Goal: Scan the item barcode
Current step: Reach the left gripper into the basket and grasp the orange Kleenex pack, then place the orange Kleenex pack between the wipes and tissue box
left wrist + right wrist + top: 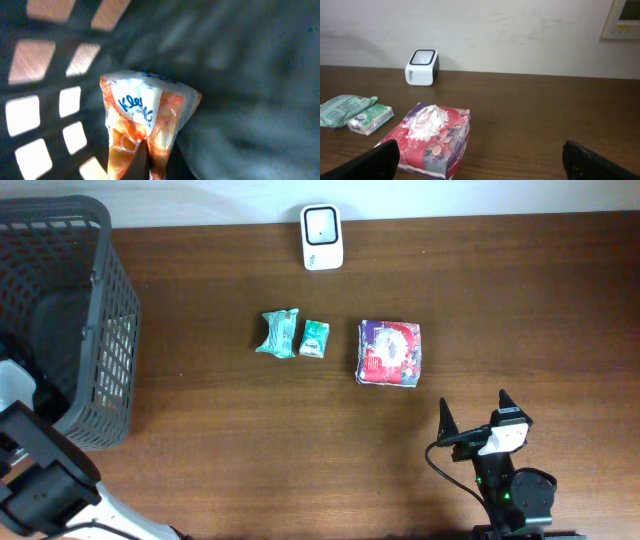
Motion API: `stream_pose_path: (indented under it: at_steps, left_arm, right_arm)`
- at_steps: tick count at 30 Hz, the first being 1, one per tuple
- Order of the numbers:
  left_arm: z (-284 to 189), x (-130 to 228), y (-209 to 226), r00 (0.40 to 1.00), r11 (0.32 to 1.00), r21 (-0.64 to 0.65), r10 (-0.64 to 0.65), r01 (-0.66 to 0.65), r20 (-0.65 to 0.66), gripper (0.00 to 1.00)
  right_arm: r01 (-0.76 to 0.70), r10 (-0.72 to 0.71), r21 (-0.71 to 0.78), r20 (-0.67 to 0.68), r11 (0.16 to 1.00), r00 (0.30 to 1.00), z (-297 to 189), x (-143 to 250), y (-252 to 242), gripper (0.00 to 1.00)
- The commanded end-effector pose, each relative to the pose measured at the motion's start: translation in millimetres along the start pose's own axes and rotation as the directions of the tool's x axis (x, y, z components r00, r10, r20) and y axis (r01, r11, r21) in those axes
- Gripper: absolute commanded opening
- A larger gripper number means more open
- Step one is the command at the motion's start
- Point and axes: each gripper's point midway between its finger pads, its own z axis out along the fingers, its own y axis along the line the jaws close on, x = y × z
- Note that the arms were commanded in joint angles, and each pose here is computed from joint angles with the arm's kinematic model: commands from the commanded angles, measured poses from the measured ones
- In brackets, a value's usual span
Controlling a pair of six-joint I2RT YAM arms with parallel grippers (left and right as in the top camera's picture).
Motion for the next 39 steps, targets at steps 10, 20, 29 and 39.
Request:
stream_pose_path:
  at_steps: [10,20,29,39]
  left_arm:
    - [-240.0,-64.2,-1.2,0.808,0.773,0.634,-0.362,-0.017,0.464,0.00]
    - [-353.6,-65.1,-69.7,0.672,0.646,0.678,-0.330,-0.351,0.663,0.00]
    - [-443.2,-31.7,-76.9,0.578,0.425,0.689,-0.376,-0.587,0.724,0.00]
    - [-450.5,68.6,-244.2,0.756,0.276,0.745,-0.091,-0.607,0.649,0.00]
  right_arm:
    - [0.002,-0.002,0.012,-0.003,1.000,1.000,0.2,3.1,-2.3,0.99]
    - [0.002,-0.002,0.012,-0.003,1.000,1.000,0.2,3.1,-2.3,0.99]
    - [0.002,-0.002,0.012,-0.003,1.000,1.000,0.2,3.1,-2.3,0.99]
    - [0.002,-0.002,0.012,-0.003,1.000,1.000,0.2,3.1,-2.3,0.99]
